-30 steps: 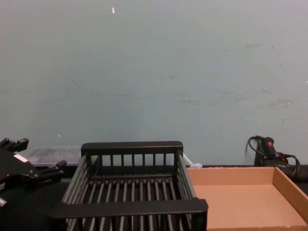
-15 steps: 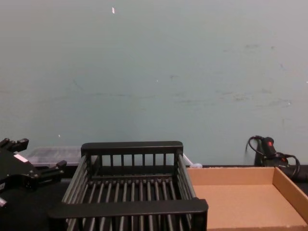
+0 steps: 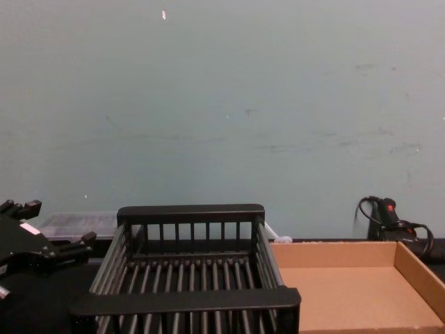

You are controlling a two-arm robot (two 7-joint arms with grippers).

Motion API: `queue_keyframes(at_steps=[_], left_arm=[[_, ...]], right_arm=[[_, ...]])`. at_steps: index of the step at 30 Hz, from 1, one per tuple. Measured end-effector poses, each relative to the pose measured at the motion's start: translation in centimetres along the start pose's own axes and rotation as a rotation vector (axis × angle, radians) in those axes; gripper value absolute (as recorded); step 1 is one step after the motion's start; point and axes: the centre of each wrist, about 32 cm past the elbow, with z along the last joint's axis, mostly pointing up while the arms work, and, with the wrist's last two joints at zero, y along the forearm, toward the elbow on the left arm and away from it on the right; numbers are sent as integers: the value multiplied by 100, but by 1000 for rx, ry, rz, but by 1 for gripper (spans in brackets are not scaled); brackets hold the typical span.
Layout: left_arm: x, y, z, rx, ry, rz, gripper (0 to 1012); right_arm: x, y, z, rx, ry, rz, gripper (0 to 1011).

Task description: Pick up the white tape and place it into the black box , Pick up the silver tape and place it into the brown box.

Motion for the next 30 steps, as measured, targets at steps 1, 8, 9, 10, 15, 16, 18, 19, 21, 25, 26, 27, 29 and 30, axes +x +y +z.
queue_keyframes(at_steps=[1,8,9,10,15,16,18,19,21,25,26,27,29,30], left_arm=[[0,0,0,0,0,0,1001],[0,0,0,0,0,0,1001],[0,0,0,0,0,0,1001],[0,0,0,0,0,0,1001],[0,0,0,0,0,0,1001],[0,0,0,0,0,0,1001],[0,0,0,0,0,0,1001],[0,0,0,0,0,0,1001],[0,0,0,0,0,0,1001],[0,0,0,0,0,0,1001],[0,0,0,0,0,0,1001],[0,0,0,0,0,0,1001],[0,0,0,0,0,0,1001],[0,0,0,0,0,0,1001]], right_arm=[[2,4,-1,-1,1,1,1002],[6,10,-5,-2,6,5,1003],[6,10,-5,-2,6,5,1002],[6,9,-5,-2,6,5,1002],[6,9,-5,-3,6,4,1002],[6,9,-5,-3,6,4,1003],[6,9,-6,-3,5,4,1003],[6,9,-6,-3,5,4,1002],[7,8,-6,-3,5,3,1002],[7,8,-5,-3,5,3,961],[7,7,-5,-3,5,3,942],[7,7,-5,-3,5,3,924],[7,7,-4,-2,4,2,881],[7,7,-4,-2,4,2,848]])
